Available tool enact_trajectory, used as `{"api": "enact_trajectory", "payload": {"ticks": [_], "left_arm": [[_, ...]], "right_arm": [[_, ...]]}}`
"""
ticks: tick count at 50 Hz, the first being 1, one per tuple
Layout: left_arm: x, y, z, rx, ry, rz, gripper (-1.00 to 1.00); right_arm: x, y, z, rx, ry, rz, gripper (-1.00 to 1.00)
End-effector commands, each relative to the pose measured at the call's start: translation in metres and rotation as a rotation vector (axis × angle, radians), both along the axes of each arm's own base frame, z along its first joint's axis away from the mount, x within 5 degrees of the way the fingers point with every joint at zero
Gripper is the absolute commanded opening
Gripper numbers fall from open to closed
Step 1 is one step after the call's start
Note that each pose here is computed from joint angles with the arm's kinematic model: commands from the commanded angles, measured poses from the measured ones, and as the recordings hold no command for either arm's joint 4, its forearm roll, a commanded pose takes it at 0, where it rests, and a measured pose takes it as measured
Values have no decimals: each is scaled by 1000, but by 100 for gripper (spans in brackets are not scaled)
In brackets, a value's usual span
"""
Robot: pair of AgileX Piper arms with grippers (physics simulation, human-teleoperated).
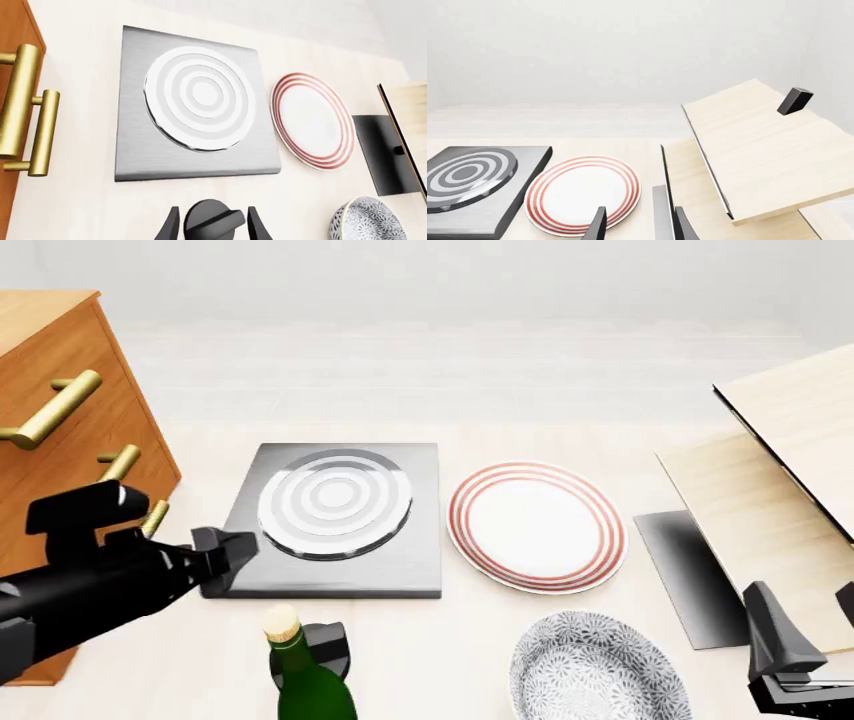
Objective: Turn on the stove.
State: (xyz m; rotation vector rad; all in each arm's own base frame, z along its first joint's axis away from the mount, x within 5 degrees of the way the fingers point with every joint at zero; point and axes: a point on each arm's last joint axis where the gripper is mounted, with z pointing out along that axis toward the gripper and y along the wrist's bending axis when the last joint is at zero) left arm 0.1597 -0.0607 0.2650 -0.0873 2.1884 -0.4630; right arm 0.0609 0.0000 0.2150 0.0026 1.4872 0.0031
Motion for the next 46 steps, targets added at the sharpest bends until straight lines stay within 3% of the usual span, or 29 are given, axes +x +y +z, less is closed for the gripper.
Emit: {"api": "enact_trajectory", "payload": {"ticks": [1,9,31,38,40,41,43,44,46], "left_arm": [[-10,6,8,-18,-40,12,100],[-18,9,15,-40,-86,16,100],[-52,21,43,-109,-299,10,100],[-63,31,47,-127,-409,55,100],[-73,35,49,-147,-483,74,100],[-84,40,52,-157,-556,83,100],[-82,40,51,-144,-549,91,100],[-91,42,52,-186,-601,88,100],[-99,45,55,-142,-680,95,100]], "right_arm": [[0,0,0,0,0,0,100],[0,0,0,0,0,0,100],[0,0,0,0,0,0,100],[0,0,0,0,0,0,100],[0,0,0,0,0,0,100],[0,0,0,0,0,0,100],[0,0,0,0,0,0,100],[0,0,0,0,0,0,100],[0,0,0,0,0,0,100]]}}
